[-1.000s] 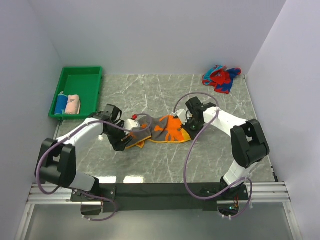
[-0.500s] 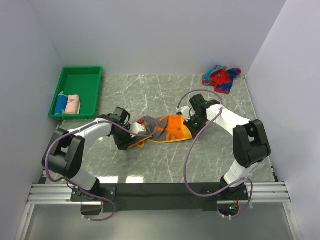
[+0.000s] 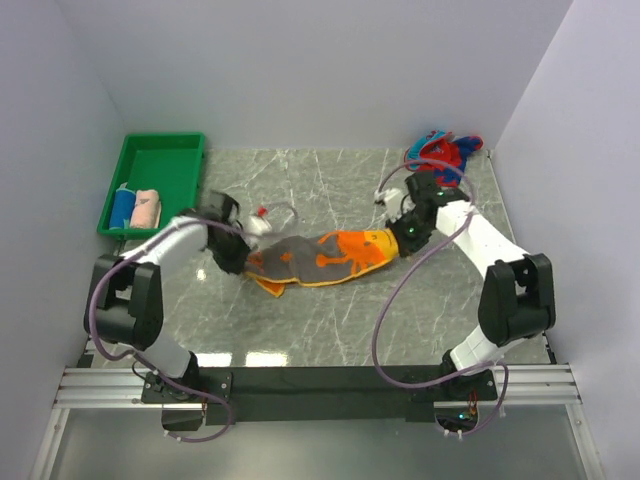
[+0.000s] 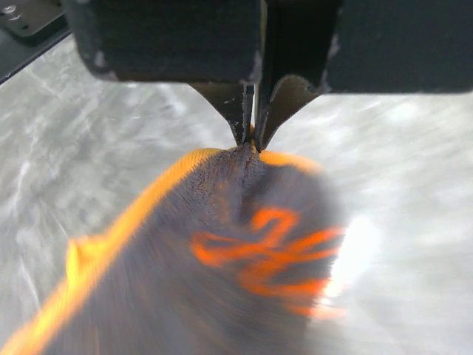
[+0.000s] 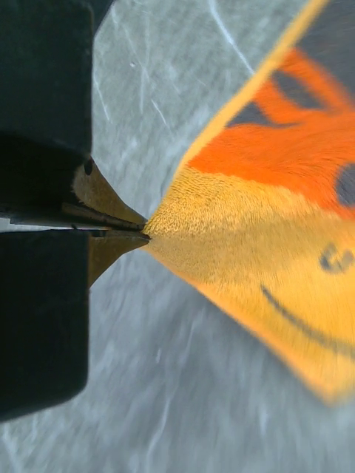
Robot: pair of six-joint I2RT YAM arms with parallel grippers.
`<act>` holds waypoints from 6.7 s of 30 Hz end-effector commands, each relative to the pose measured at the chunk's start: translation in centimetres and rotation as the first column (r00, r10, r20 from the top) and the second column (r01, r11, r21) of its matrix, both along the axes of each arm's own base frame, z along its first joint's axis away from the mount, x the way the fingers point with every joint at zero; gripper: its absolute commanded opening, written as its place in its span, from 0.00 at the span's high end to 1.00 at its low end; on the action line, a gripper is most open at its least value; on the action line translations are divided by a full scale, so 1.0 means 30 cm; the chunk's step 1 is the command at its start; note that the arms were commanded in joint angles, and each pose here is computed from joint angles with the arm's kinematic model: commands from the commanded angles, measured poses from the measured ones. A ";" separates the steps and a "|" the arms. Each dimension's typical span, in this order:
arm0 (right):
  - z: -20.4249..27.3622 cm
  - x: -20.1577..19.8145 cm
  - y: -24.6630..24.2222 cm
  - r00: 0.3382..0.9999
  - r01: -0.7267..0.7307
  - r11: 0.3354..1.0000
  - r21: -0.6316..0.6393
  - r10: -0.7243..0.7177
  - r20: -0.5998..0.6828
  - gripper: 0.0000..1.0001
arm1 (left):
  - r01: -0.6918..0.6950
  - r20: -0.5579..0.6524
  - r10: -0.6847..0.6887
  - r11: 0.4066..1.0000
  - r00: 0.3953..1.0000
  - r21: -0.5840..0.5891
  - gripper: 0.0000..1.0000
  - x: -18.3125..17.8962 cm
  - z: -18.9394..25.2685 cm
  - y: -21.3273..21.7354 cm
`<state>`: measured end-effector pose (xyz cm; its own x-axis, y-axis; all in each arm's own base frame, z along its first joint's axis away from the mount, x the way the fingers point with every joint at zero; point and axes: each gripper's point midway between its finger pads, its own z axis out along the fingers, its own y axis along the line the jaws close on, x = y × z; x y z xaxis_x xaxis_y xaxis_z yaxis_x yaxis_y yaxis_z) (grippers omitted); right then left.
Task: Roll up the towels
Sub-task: Flatten the towel, then fold the towel
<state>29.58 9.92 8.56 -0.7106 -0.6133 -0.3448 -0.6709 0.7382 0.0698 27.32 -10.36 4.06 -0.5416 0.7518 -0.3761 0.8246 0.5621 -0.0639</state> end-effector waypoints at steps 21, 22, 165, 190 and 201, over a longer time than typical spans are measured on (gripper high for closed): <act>0.609 -0.146 -0.182 0.854 0.080 0.990 0.115 -0.128 0.504 1.00 | -0.090 0.417 0.245 0.930 0.875 -0.357 0.99 -0.063 0.769 0.069; 0.615 -0.200 -0.185 0.844 0.085 0.989 0.125 -0.138 0.518 1.00 | -0.071 0.460 0.247 0.928 0.853 -0.366 1.00 -0.109 0.804 0.070; -0.206 0.528 -0.202 0.898 0.435 0.899 -0.046 -0.437 -0.052 0.56 | -0.511 -0.044 0.515 0.830 0.856 -0.223 0.48 0.716 0.130 0.058; -0.239 0.514 -0.213 0.904 0.416 0.905 -0.087 -0.422 -0.072 1.00 | -0.541 -0.167 0.515 0.802 0.841 -0.253 0.54 0.739 0.011 0.016; -0.217 0.569 -0.232 0.903 0.424 0.901 -0.093 -0.428 -0.025 1.00 | -0.564 -0.225 0.519 0.784 0.825 -0.261 0.86 0.722 -0.032 -0.001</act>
